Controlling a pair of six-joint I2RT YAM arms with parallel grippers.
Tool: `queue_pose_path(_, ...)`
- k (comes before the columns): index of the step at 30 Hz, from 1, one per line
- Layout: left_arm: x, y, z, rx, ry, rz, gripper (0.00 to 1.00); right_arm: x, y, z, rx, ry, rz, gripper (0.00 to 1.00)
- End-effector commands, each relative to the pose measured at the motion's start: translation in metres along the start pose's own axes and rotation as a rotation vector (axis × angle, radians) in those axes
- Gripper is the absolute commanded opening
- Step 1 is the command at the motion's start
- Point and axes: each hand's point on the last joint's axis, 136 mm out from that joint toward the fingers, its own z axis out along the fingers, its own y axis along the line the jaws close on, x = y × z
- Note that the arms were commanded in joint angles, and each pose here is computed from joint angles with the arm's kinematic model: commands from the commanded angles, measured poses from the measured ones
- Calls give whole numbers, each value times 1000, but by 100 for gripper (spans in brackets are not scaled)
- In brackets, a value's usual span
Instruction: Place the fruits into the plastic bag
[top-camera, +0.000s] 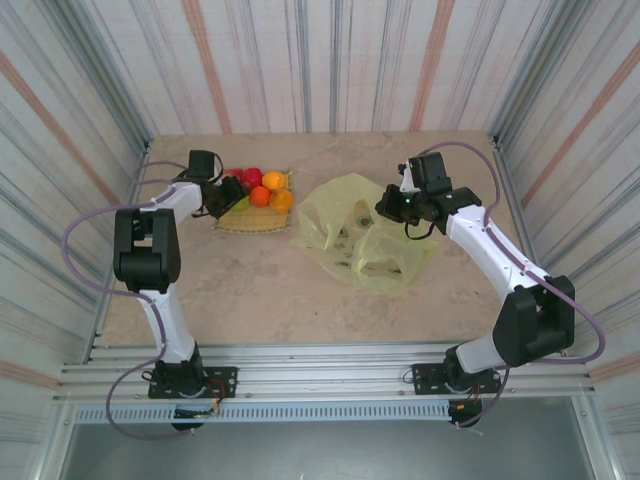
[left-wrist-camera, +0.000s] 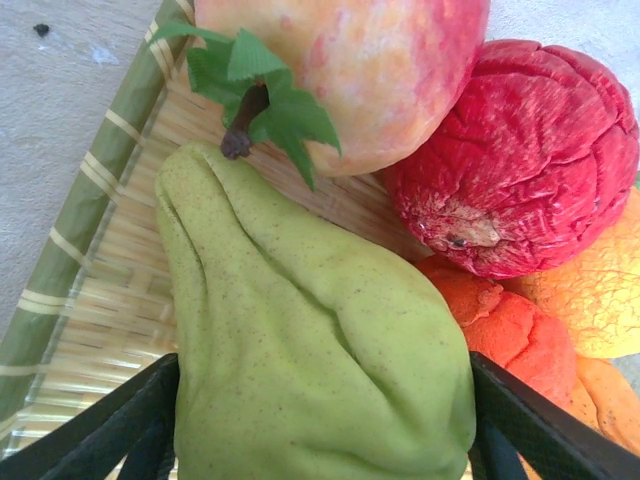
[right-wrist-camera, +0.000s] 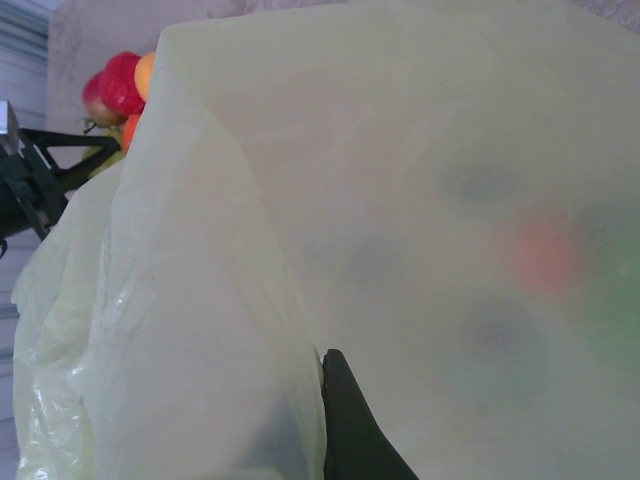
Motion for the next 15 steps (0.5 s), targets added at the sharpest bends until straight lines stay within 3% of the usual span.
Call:
queue_pose_path(1,3,8,0,-22,-10,-2,68,2,0,-3,-3,0,22,0)
queue_pose_path(10,3,-1,-45,28,-83,7,62,-2,4,-6,-21,-17,38,0)
queue_pose_path(15,30,-13,-86,104,-94,33,61,-4,7,-9,-39,-35,64,0)
